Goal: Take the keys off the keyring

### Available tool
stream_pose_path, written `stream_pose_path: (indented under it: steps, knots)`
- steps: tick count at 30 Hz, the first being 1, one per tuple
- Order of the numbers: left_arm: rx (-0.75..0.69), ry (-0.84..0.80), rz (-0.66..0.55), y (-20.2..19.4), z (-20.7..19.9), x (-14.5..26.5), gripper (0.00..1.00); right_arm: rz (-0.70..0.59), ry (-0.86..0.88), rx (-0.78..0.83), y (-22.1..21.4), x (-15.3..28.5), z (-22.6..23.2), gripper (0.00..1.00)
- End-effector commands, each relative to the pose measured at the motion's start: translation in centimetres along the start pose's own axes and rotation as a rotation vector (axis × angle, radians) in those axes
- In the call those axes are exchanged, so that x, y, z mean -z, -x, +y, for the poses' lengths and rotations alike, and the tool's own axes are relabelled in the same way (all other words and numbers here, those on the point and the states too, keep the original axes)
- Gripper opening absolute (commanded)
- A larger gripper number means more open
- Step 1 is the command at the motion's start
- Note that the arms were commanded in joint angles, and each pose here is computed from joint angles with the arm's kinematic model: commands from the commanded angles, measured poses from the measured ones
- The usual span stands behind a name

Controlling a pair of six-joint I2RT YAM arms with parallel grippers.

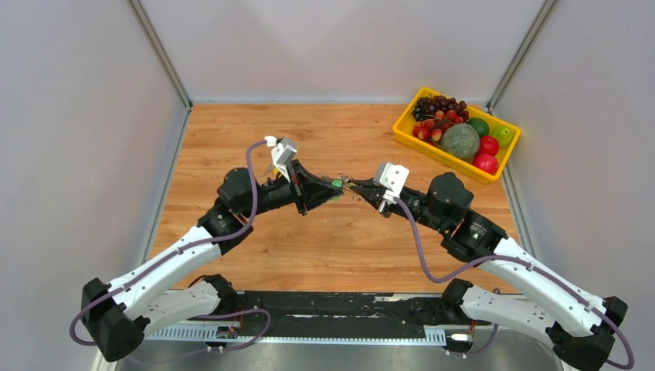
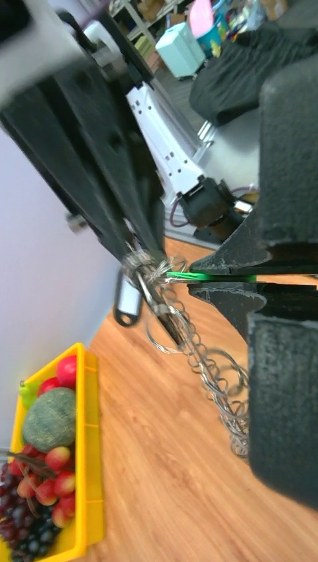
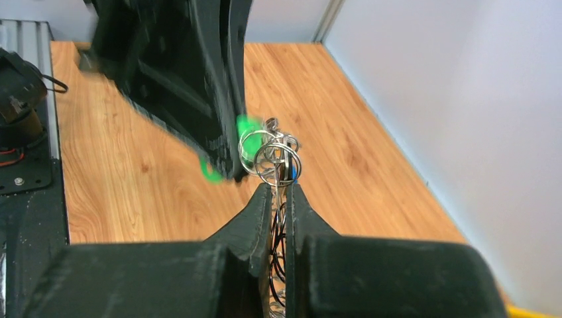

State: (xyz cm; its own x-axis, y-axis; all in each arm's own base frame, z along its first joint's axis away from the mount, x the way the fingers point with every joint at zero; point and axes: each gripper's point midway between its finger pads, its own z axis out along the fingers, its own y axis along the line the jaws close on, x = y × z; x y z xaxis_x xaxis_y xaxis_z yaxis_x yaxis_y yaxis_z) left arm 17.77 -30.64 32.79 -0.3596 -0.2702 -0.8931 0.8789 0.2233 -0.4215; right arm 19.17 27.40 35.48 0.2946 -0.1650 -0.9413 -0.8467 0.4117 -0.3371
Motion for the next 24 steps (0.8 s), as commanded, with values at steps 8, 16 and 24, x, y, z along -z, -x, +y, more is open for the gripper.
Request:
stream_pose_path:
  steps: [8,16,24]
  knots:
    - [0.215,0.149,0.531,-2.4,-1.8,2.4,0.0,-0.017,-0.057,-0.216,-5.9,0.5,2.3,0.01]
    - [0.155,0.184,0.875,-3.1,-0.9,3.8,0.0,-0.06,0.03,-0.29,-6.8,2.8,5.3,0.5]
    - [0.068,0.187,0.946,-4.1,-0.2,4.3,0.0,-0.115,-0.053,-0.253,-5.8,4.2,3.9,0.53]
